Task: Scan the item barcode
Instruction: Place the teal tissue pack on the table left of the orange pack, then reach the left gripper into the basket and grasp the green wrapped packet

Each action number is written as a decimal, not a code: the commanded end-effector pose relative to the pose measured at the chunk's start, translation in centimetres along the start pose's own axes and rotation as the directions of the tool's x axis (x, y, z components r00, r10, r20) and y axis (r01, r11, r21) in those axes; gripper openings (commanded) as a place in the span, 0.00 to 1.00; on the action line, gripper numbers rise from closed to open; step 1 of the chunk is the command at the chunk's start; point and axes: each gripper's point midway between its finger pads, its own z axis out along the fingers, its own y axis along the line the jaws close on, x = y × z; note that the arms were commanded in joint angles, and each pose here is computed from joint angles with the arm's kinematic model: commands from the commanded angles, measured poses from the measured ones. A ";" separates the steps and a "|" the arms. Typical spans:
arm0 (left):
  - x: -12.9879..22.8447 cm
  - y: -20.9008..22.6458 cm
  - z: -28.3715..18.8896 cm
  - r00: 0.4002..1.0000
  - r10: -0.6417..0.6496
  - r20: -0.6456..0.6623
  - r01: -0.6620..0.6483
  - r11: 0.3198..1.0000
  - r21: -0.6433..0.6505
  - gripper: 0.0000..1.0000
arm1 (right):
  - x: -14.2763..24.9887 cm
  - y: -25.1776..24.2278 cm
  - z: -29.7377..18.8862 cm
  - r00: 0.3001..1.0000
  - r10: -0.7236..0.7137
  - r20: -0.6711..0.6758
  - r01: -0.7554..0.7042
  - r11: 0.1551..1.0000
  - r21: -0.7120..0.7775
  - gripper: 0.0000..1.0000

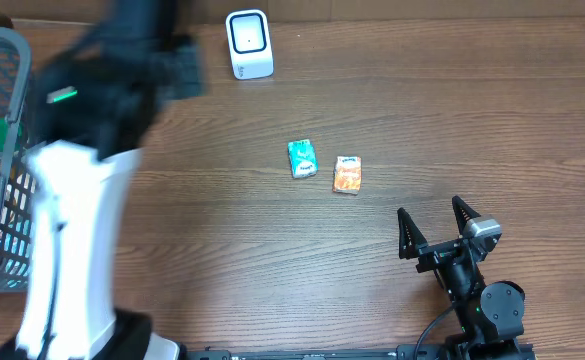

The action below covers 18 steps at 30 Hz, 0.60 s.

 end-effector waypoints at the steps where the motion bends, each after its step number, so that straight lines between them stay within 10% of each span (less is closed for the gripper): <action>1: -0.9 5.9 -1.2 0.986 -0.163 0.029 0.165 0.983 -0.086 0.64 | 0.2 -0.1 0.0 1.000 0.004 0.004 -0.004 1.000 0.003 1.00; 18: 5.8 26.4 6.3 0.754 -0.642 -0.142 0.554 0.736 -0.390 0.63 | 0.2 -0.1 0.0 1.000 0.004 0.004 -0.004 1.000 0.003 1.00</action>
